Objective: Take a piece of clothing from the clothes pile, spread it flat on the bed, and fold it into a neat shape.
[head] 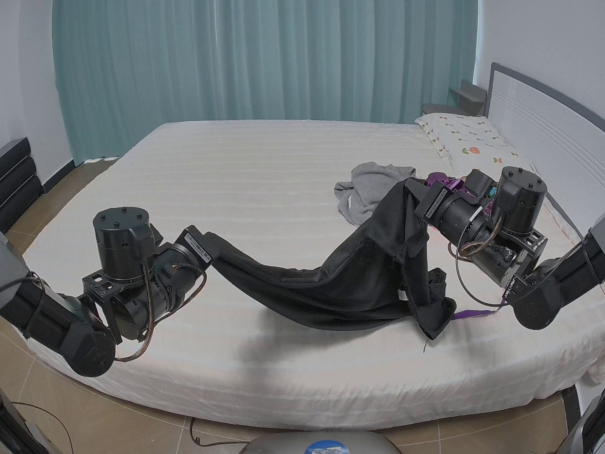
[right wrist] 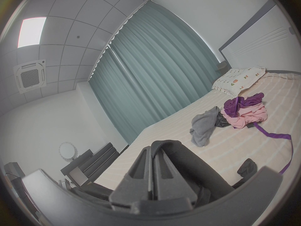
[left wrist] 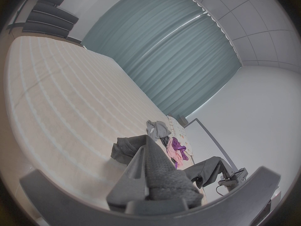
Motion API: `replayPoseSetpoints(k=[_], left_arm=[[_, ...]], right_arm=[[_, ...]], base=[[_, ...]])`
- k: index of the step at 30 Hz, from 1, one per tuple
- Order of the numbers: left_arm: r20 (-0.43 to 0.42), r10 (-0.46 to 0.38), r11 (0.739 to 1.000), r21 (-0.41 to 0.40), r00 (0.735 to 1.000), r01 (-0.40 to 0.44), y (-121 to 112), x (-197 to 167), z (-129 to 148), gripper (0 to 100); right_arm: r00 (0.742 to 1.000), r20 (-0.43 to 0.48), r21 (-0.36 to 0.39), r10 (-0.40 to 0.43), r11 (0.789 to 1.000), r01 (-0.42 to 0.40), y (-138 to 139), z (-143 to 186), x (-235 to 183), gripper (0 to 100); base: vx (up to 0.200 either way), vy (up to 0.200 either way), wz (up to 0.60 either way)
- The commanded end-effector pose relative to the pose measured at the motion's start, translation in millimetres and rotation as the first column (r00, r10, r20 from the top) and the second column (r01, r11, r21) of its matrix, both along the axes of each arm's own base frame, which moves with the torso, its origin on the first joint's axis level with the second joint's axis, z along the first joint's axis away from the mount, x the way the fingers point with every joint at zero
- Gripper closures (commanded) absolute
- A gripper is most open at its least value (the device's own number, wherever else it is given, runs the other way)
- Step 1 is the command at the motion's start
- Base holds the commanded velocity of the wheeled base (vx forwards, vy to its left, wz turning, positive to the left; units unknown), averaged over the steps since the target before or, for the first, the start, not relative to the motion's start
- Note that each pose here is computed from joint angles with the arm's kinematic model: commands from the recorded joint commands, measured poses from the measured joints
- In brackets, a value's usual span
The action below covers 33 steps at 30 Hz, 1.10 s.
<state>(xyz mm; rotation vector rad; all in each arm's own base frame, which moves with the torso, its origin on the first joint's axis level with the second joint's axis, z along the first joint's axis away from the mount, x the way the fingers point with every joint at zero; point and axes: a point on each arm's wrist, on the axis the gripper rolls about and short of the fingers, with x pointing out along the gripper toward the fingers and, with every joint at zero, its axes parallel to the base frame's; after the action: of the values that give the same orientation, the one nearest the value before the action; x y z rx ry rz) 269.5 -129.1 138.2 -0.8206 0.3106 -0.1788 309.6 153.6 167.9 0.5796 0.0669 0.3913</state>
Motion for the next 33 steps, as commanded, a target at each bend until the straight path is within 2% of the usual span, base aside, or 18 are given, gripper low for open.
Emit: replayPoseSetpoints(k=[1,10,20,23,26,33], left_arm=[[0.015,0.003,1.000,-0.007,1.000,-0.003,2,-2,5,100],[0.030,0.005,1.000,-0.002,1.000,-0.005,4,-2,9,100],[0.070,-0.033,0.987,0.161,0.997,0.021,0,5,8,100],[0.073,-0.034,0.984,0.178,0.997,0.021,-1,9,10,100],[0.045,-0.032,0.981,0.191,0.998,0.023,-1,9,10,100],[0.004,-0.039,0.977,0.210,0.999,0.037,-2,3,3,100]], right_arm=[[1.000,0.019,0.011,-0.004,1.000,0.004,-3,7,-2,100],[0.999,0.022,0.019,-0.030,0.999,0.029,-14,10,-5,100],[0.996,-0.005,0.014,-0.090,0.996,0.090,-36,3,-6,100],[0.995,-0.001,0.018,-0.102,0.995,0.102,-41,6,-7,100],[0.994,-0.033,0.009,-0.107,0.994,0.107,-42,-3,-11,100],[0.993,-0.031,0.012,-0.117,0.993,0.118,-48,-5,-25,100]], base=[[0.000,0.200,0.00],[0.000,0.200,0.00],[0.000,0.200,0.00],[0.000,0.200,0.00],[0.000,0.200,0.00],[0.000,0.000,0.00]])
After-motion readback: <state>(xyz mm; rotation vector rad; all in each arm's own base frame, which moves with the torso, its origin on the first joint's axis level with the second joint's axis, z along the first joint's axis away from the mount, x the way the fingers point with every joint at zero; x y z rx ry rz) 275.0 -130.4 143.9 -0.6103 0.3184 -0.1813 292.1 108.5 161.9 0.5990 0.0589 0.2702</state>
